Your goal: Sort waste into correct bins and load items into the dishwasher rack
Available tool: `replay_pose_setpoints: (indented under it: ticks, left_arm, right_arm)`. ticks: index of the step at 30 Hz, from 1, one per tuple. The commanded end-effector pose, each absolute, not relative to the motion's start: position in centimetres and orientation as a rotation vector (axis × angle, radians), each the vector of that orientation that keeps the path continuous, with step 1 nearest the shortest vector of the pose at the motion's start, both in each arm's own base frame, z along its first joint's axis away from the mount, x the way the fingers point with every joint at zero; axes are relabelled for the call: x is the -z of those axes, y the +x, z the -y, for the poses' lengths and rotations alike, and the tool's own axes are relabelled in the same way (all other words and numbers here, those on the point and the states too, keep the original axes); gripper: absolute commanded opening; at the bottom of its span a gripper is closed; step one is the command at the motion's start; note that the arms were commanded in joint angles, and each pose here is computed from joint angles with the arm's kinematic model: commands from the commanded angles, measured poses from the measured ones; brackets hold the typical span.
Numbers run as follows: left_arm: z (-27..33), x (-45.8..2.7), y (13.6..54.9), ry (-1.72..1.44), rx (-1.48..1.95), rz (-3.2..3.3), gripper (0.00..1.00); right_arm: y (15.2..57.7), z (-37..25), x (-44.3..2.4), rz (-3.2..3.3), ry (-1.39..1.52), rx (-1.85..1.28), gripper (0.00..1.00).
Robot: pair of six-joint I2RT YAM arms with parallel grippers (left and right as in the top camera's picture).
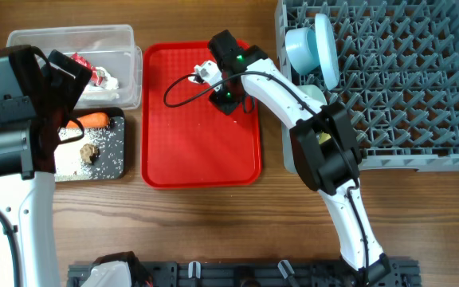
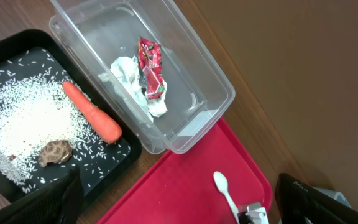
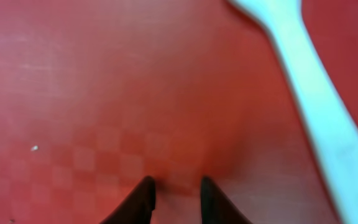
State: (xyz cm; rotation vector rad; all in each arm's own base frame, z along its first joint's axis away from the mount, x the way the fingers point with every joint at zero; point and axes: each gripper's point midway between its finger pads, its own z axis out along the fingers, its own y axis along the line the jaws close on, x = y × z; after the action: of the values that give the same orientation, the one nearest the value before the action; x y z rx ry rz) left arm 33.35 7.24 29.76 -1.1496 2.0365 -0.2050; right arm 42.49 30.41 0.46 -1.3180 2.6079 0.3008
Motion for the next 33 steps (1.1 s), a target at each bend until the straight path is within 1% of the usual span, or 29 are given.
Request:
replay_pose_setpoints:
  ticks: [1, 2, 3, 4, 5, 10, 14, 16, 21, 25, 29, 33]
  left_arm:
    - [-7.7, -29.7, 33.3, -1.176, 0.189, -2.02, 1.0]
    - [-7.7, -29.7, 33.3, -1.175, 0.189, -2.02, 1.0]
    - [-7.7, -29.7, 33.3, -1.175, 0.189, -2.02, 1.0]
    - [-7.7, -29.7, 33.3, -1.175, 0.189, -2.02, 1.0]
    - [-7.7, -29.7, 33.3, -1.175, 0.189, -2.02, 1.0]
    - [-7.7, -29.7, 33.3, -1.175, 0.189, -2.02, 1.0]
    - [-7.7, -29.7, 33.3, -1.176, 0.189, -2.02, 1.0]
    - [-7.7, -29.7, 33.3, -1.175, 0.189, -2.02, 1.0]
    - [-7.7, -29.7, 33.3, -1.175, 0.189, -2.02, 1.0]
    - [-7.7, -29.7, 33.3, -1.175, 0.189, -2.02, 1.0]
    - [-7.7, -29.7, 33.3, -1.176, 0.189, -2.02, 1.0]
    - [-7.7, -29.7, 33.3, -1.175, 0.189, -2.02, 1.0]
  right_arm:
    - [42.4, -30.4, -0.2, -2.588, -1.336, -0.296, 0.55]
    - [43.7, -30.7, -1.3, -2.535, -1.308, -0.258, 0.64]
    - [44.7, -31.0, -2.3, -2.484, -1.29, -0.236, 0.71]
    - [45.8, -31.7, -3.2, -2.412, -1.29, -0.228, 0.76]
    - [46.7, -32.3, -3.7, -2.357, -1.286, -0.226, 0.78]
    - [50.1, -34.5, -5.8, -2.135, -1.282, -0.202, 0.78]
    - [51.2, -35.2, -6.6, -2.078, -1.254, -0.202, 0.79]
    - [51.3, -35.3, -6.0, -2.077, -1.255, -0.201, 0.79]
    - [50.8, -35.4, -2.5, -2.119, -1.292, -0.233, 0.8]
    - [50.7, -35.6, -2.2, -2.121, -1.292, -0.25, 0.78]
    - [50.1, -36.1, -1.6, -2.123, -1.308, -0.304, 0.73]
    - [49.8, -35.9, -0.3, -2.149, -1.318, -0.306, 0.72]
